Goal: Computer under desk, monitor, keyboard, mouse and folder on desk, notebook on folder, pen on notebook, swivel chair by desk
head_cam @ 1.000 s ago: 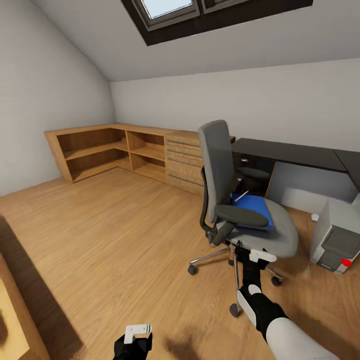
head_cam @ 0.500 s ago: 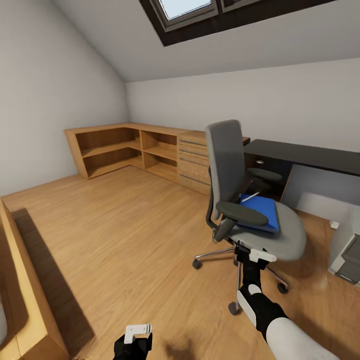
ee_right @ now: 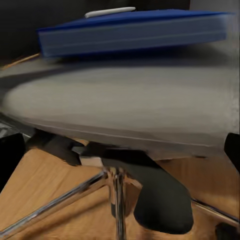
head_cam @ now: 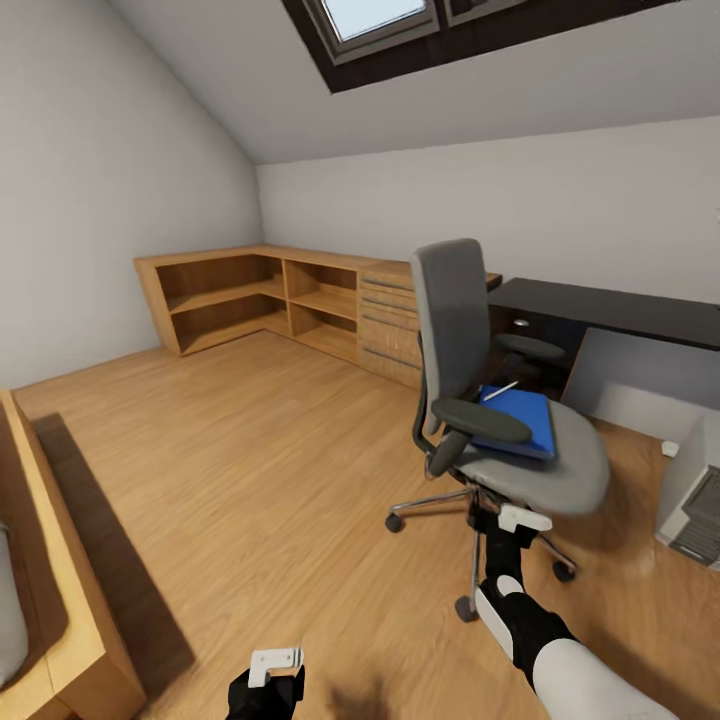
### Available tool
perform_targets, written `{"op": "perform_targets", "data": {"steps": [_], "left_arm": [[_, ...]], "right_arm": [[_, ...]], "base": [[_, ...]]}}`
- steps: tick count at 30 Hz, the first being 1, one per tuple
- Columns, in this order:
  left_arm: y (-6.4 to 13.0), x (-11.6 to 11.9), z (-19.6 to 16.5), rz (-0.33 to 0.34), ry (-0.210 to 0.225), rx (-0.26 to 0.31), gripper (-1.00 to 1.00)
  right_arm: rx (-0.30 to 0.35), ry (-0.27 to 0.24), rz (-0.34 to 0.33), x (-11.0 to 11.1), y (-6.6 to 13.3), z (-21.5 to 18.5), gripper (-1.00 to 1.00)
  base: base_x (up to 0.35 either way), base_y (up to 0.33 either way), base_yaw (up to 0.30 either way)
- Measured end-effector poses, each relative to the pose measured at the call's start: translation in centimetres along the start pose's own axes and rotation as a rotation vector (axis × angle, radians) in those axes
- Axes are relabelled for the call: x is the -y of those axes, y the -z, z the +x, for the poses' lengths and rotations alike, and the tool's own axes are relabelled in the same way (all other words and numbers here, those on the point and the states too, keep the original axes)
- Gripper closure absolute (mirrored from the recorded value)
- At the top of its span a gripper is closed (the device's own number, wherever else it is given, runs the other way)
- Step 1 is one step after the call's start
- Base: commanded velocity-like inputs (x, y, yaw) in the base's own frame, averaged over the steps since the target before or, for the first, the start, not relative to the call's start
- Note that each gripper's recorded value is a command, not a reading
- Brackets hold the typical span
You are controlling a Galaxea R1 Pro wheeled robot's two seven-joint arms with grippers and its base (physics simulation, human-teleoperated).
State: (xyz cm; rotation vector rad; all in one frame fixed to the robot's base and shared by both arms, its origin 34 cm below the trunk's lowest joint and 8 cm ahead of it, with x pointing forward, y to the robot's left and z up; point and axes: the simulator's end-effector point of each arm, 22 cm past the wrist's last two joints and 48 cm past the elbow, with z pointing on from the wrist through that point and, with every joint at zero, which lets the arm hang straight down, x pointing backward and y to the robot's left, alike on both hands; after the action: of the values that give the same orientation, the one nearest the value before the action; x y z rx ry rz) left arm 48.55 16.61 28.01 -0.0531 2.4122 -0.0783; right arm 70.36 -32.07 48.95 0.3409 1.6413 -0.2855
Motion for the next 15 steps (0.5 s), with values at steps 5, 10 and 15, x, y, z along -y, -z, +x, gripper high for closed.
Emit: {"op": "perform_targets", "data": {"steps": [5,10,15], "left_arm": [[0.0,0.0,0.0,-0.001,0.0,0.0,-1.0],[0.0,0.0,0.0,-0.002,0.001,0.0,-1.0],[0.0,-0.1,0.0,-0.004,0.001,-0.001,-1.0]], "right_arm": [[-0.002,-0.001,0.004,0.2,0.0,0.1,-1.0],[-0.021,0.009,0.006,0.4,0.2,1.0,-1.0],[-0.061,0.034,0.007,1.0,0.8,2.9,-1.0]], "base": [[-0.286,0.0,0.001],[-0.312,0.0,0.0],[-0.319,0.0,0.0]]}}
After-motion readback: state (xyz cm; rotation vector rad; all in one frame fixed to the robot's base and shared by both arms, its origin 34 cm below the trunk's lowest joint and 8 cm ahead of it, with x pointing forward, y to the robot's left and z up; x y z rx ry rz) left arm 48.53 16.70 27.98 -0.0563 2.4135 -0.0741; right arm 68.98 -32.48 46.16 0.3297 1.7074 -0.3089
